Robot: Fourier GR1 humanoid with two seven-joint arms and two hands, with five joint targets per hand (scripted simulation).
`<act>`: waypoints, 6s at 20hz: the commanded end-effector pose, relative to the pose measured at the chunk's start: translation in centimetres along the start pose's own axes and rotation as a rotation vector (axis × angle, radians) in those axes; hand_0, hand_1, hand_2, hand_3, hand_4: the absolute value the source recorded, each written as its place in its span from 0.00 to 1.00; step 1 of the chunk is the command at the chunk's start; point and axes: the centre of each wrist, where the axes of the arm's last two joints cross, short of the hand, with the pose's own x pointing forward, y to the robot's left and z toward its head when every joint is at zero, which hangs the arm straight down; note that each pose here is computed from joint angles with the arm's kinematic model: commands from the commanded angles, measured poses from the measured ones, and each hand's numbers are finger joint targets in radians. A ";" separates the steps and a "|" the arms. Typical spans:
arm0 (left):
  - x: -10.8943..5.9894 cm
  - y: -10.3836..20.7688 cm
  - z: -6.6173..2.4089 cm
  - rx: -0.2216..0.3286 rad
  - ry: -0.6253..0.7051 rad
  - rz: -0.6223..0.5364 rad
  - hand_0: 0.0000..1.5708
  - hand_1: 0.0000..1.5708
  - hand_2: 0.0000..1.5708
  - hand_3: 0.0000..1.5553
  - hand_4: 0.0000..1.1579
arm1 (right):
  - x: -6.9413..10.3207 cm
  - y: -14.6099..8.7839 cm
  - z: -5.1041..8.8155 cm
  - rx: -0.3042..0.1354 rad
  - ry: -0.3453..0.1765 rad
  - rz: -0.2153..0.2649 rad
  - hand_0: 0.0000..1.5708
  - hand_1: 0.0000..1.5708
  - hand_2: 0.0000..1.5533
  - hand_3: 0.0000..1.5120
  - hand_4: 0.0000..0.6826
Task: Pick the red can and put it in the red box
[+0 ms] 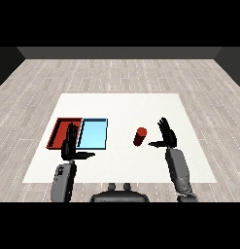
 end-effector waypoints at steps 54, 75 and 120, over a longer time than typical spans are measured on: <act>-0.7 1.0 -0.13 0.024 -0.006 -0.013 0.00 0.00 0.00 0.00 0.00 | -7.4 9.1 -3.8 -0.005 0.170 -0.114 0.00 0.00 0.00 0.00 0.00; -0.8 -0.4 1.47 -0.031 0.002 0.000 0.00 0.00 0.00 0.00 0.00 | -4.5 10.8 -6.2 -0.008 0.022 0.110 0.91 0.91 0.92 0.90 0.92; -3.8 -12.7 -0.91 -0.222 0.280 0.109 0.00 0.00 0.00 0.00 0.00 | 4.1 23.1 -2.0 0.014 -0.163 0.044 0.92 0.92 0.92 0.91 0.94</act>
